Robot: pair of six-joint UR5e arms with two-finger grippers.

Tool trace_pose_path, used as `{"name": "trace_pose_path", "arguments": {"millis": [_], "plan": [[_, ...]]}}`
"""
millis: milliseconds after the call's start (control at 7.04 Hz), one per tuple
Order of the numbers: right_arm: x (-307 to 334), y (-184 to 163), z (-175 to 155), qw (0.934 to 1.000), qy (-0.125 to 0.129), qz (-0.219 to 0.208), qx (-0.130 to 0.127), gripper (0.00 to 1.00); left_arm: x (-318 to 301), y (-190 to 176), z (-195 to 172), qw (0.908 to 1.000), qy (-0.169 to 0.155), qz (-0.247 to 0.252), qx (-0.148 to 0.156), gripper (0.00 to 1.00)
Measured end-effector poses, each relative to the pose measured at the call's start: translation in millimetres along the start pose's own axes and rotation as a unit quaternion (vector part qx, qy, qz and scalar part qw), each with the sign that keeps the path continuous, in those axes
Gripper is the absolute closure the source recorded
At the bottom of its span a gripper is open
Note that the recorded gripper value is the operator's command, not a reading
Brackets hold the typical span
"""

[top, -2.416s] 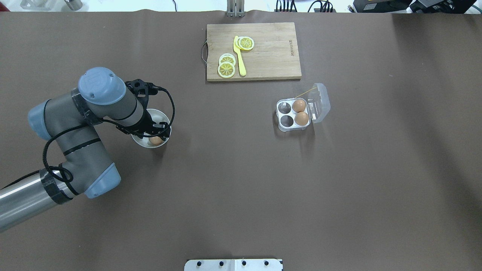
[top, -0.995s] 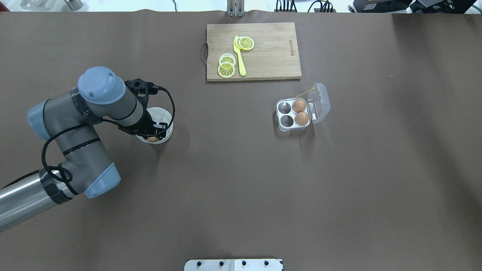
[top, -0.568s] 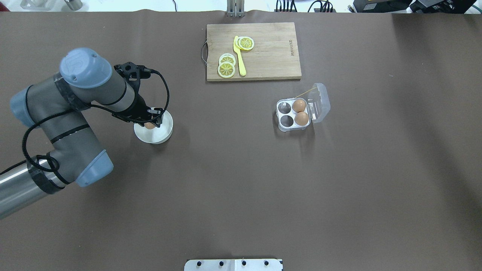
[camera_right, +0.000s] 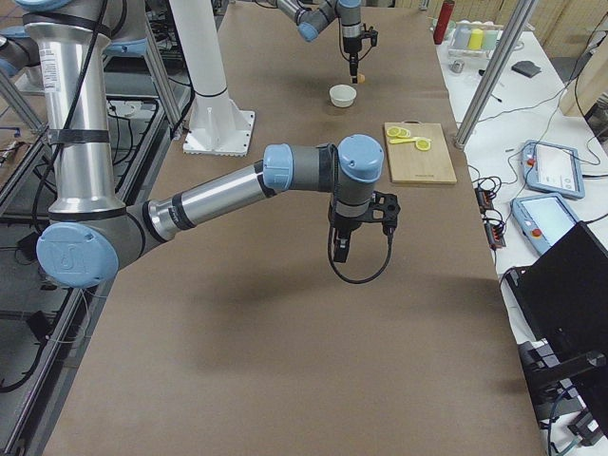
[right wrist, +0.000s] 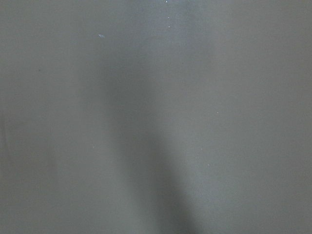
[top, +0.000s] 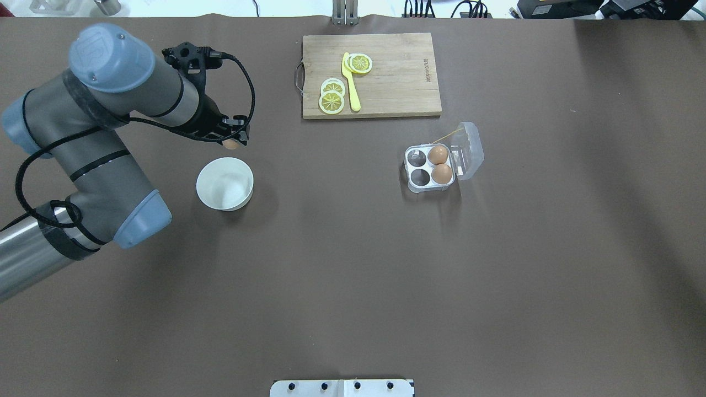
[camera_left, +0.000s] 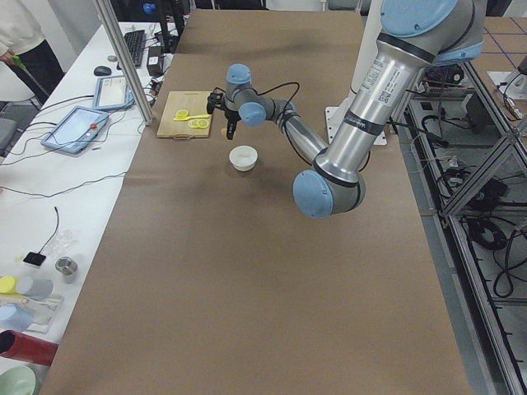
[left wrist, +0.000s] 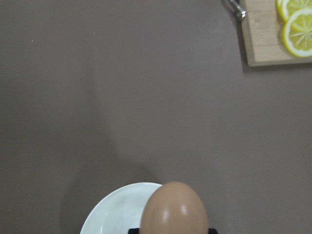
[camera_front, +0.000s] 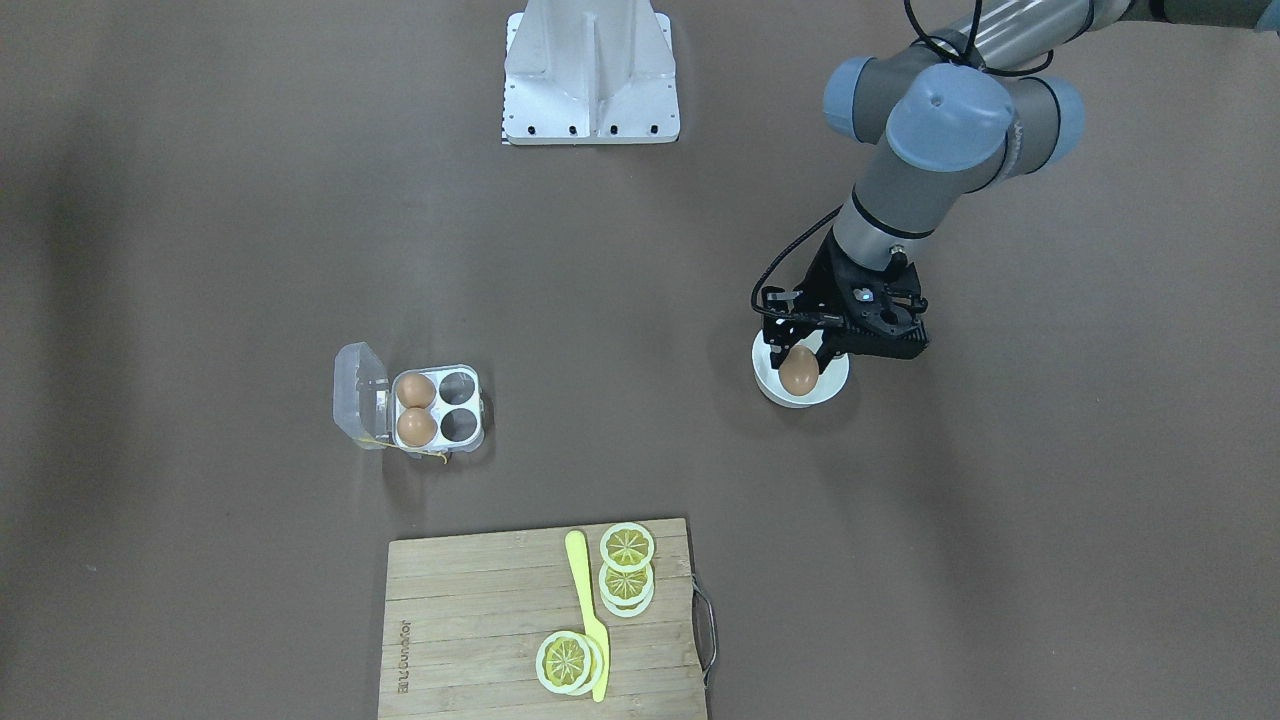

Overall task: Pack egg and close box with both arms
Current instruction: 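Lift the egg with the left gripper and carry it to the egg box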

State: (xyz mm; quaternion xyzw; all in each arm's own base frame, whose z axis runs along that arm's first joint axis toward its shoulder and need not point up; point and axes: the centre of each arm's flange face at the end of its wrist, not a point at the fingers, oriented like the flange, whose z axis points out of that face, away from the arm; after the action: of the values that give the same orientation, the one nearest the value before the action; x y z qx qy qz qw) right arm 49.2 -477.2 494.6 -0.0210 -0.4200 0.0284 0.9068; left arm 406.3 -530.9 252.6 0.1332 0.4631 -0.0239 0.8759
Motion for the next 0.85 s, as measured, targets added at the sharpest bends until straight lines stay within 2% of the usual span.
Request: {"name": "trace_pose_path", "arguments": {"millis": [284,568,853], "plan": [[-1,0,0,1.0,-0.009,0.0,-0.001,0.0,59,7,26,0.9944,0.051,-0.039,0.085,1.0],[-3,-1,0,0.9999,-0.011,-0.001,-0.001,0.0,136,33,59,0.9853,0.093,-0.066,0.127,1.0],[-7,-2,2,0.9999,-0.012,-0.005,-0.003,0.0,223,64,73,0.9784,0.114,-0.077,0.155,1.0]]}}
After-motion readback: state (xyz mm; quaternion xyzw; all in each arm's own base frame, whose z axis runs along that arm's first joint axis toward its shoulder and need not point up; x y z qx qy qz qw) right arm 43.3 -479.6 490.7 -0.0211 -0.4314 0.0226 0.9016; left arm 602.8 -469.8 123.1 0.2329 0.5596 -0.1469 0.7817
